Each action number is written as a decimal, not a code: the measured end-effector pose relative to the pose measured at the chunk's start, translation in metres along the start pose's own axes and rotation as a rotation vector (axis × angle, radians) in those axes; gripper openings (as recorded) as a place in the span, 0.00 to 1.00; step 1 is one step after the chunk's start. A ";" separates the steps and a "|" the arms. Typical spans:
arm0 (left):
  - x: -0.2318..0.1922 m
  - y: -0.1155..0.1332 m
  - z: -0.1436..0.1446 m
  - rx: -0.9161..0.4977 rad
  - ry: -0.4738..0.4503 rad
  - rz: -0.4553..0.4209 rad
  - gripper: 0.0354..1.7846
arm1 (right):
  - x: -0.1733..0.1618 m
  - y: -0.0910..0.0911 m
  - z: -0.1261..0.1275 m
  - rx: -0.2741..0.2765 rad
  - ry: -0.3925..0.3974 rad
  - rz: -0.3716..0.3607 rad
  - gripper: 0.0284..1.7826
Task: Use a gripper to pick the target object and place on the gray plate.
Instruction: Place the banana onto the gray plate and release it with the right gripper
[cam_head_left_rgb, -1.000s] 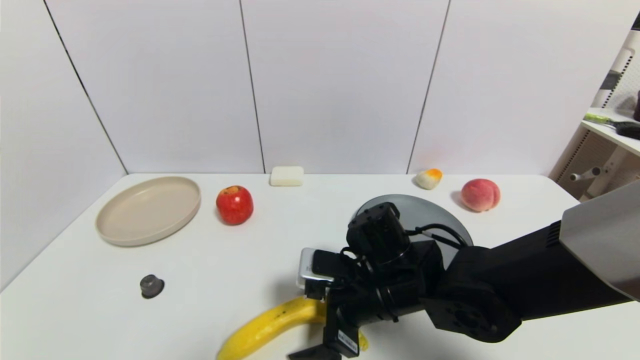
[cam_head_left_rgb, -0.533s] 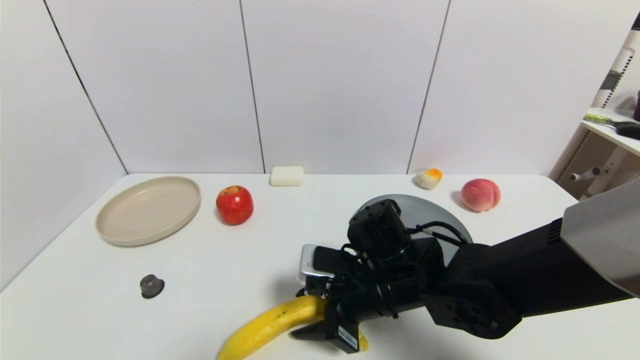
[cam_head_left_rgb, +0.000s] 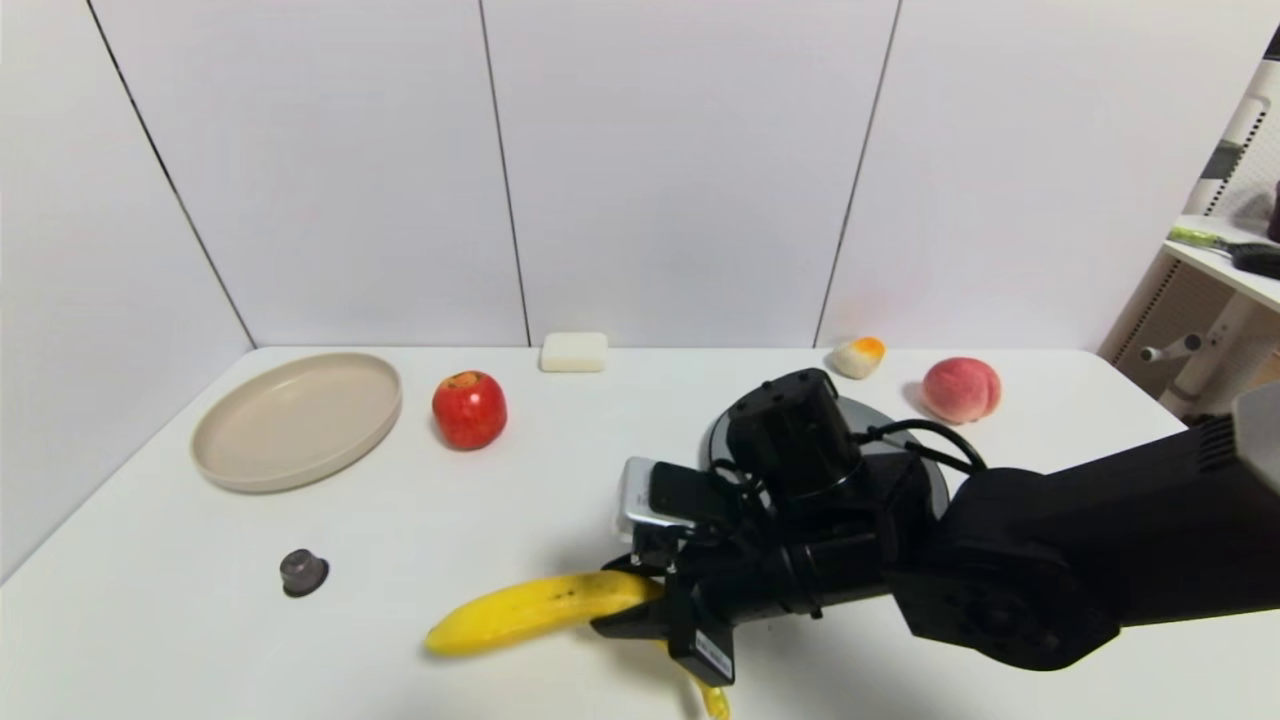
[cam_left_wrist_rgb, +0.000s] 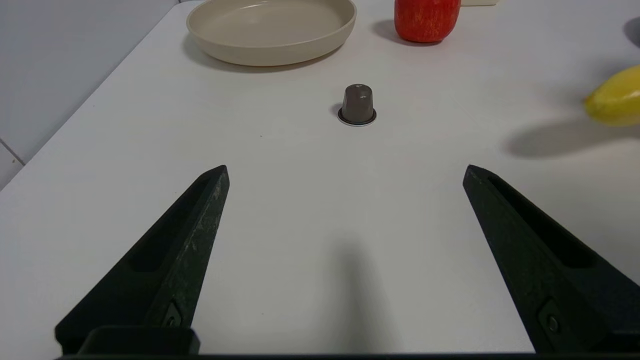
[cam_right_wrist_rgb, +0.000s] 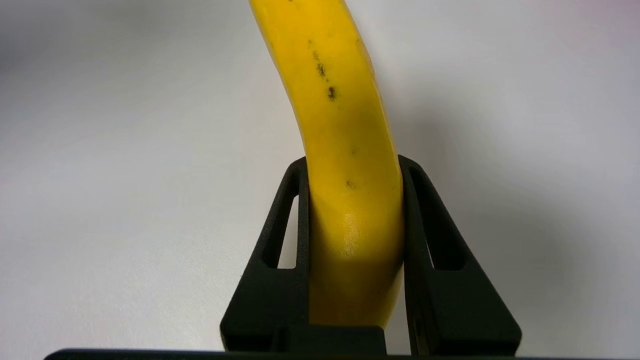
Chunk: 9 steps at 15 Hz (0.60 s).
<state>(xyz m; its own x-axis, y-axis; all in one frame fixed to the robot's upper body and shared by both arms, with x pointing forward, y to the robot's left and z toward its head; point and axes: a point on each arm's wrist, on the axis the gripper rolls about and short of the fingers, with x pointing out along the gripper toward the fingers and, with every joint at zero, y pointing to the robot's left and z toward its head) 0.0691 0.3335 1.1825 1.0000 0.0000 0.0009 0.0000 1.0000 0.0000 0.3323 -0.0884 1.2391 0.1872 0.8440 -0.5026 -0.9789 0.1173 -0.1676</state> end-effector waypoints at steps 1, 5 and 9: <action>0.000 0.000 0.000 0.000 0.000 0.000 0.94 | -0.012 -0.006 0.002 0.005 -0.011 -0.033 0.27; 0.000 0.000 0.000 0.000 0.000 0.000 0.94 | -0.062 -0.037 0.001 0.038 -0.032 -0.186 0.27; 0.000 0.000 0.000 0.000 0.000 0.000 0.94 | -0.105 -0.071 -0.016 0.074 -0.021 -0.355 0.27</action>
<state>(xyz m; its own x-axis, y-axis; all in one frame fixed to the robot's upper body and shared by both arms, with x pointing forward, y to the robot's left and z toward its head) 0.0691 0.3335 1.1825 1.0000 -0.0004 0.0009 0.0004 1.0000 0.0004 0.3836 -0.1934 1.2905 0.5153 0.7544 -0.4065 -0.8567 0.4419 -0.2659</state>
